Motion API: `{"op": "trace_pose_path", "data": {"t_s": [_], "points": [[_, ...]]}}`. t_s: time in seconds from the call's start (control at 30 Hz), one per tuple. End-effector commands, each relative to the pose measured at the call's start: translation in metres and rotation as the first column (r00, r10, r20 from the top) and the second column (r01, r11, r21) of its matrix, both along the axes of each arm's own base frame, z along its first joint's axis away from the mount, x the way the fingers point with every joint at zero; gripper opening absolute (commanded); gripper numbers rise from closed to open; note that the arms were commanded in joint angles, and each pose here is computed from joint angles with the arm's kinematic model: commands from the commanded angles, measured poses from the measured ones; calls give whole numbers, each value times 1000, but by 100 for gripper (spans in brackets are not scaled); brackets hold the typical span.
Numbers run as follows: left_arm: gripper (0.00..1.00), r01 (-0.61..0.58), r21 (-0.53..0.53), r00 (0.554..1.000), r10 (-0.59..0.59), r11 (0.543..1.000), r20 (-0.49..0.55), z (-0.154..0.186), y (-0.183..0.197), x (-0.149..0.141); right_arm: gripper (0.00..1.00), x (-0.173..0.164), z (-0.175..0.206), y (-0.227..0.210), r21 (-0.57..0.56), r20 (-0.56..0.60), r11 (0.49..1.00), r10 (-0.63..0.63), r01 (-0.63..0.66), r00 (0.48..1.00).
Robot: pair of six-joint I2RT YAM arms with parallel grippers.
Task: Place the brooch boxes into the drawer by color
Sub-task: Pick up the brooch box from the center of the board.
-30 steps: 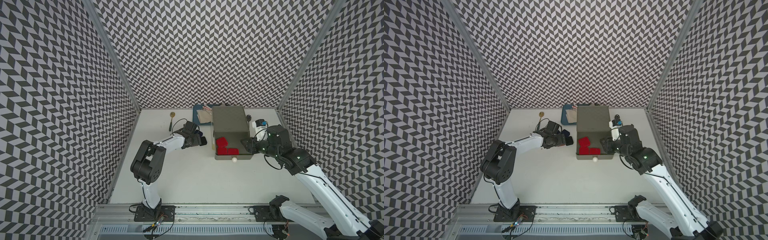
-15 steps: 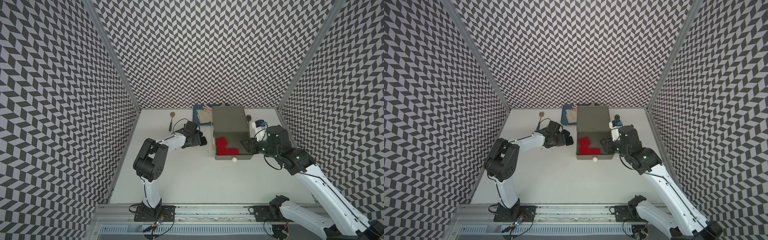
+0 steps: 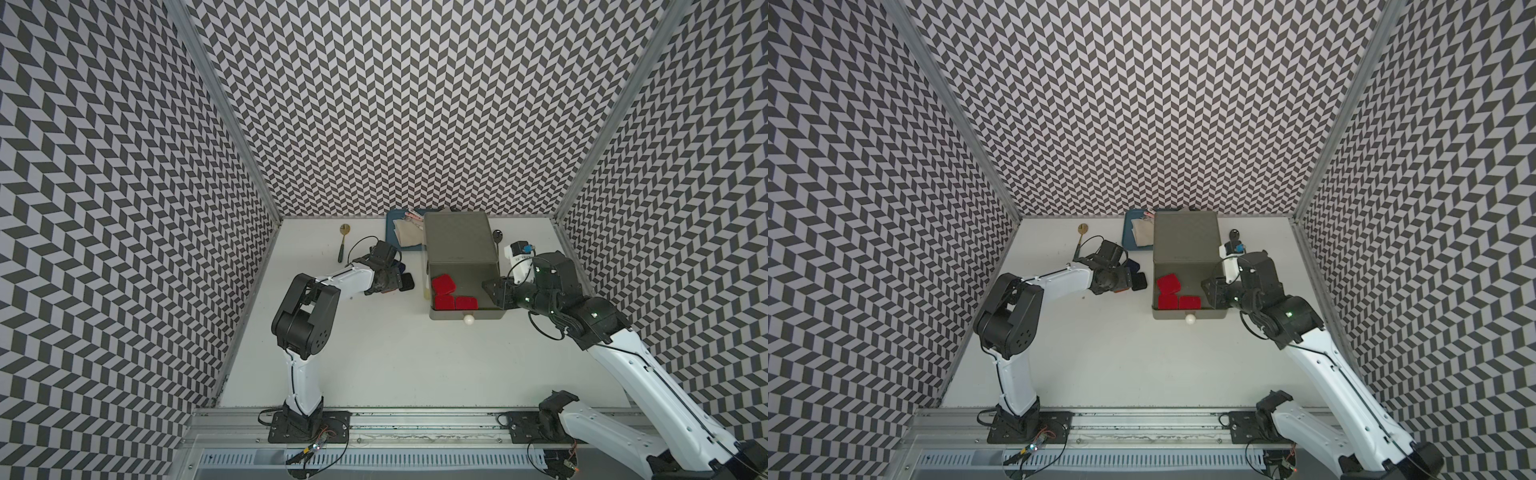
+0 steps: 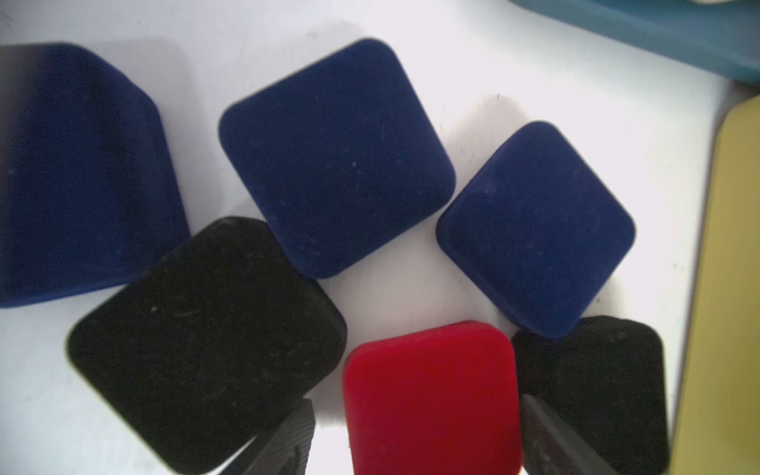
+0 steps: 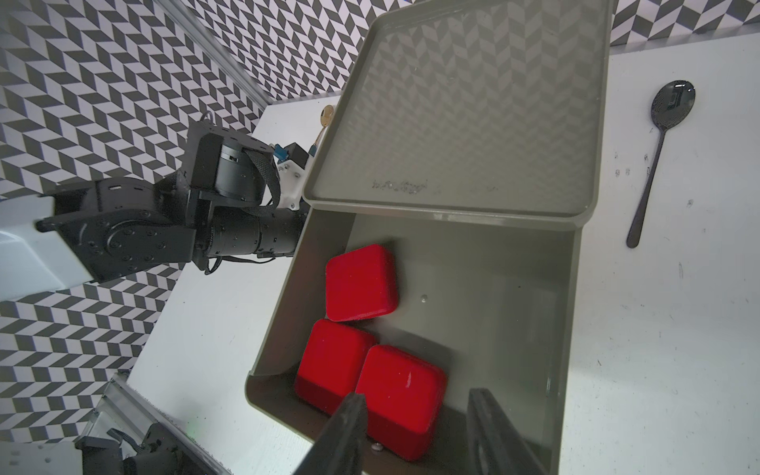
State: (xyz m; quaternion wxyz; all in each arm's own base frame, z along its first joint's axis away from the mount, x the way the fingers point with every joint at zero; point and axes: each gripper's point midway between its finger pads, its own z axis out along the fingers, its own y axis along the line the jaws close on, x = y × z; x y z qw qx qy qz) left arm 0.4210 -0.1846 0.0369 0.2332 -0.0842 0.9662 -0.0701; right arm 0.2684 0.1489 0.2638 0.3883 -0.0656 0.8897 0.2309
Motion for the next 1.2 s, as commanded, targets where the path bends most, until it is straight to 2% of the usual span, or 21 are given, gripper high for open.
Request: {"op": "trace_pose_path", "data": {"t_s": [0.0, 0.17, 0.3, 0.53, 0.6, 0.8, 1.0, 1.17], "points": [[83, -2, 42, 1000, 3, 999, -23, -7, 8, 0, 44, 2, 3, 0, 5, 26, 1000, 6, -7, 1000], [80, -1, 55, 999, 3, 998, -32, -10, 10, -2, 45, 1, 6, -1, 8, 32, 1000, 6, -6, 999], [71, 2, 65, 999, 0, 998, -34, -10, 12, -4, 45, 1, 7, -2, 8, 36, 1000, 2, -3, 999], [69, 18, 69, 999, -16, 997, -37, -9, 11, -5, 45, 0, 10, -1, 16, 39, 1000, 4, -5, 999], [64, 23, 62, 999, -21, 998, -30, -4, 10, -6, 45, -1, 11, -1, 16, 43, 1000, 4, -5, 999], [62, 82, 18, 996, -83, 996, 45, 35, 2, -15, 45, -4, 15, 3, 37, 44, 999, 28, -30, 999], [57, 160, 8, 977, -159, 987, 141, 84, 2, -34, 45, -8, 35, 10, 87, 73, 994, 57, -63, 996], [61, 269, 25, 928, -266, 963, 262, 131, -2, -61, 45, -16, 56, 21, 136, 105, 981, 128, -141, 986]]}}
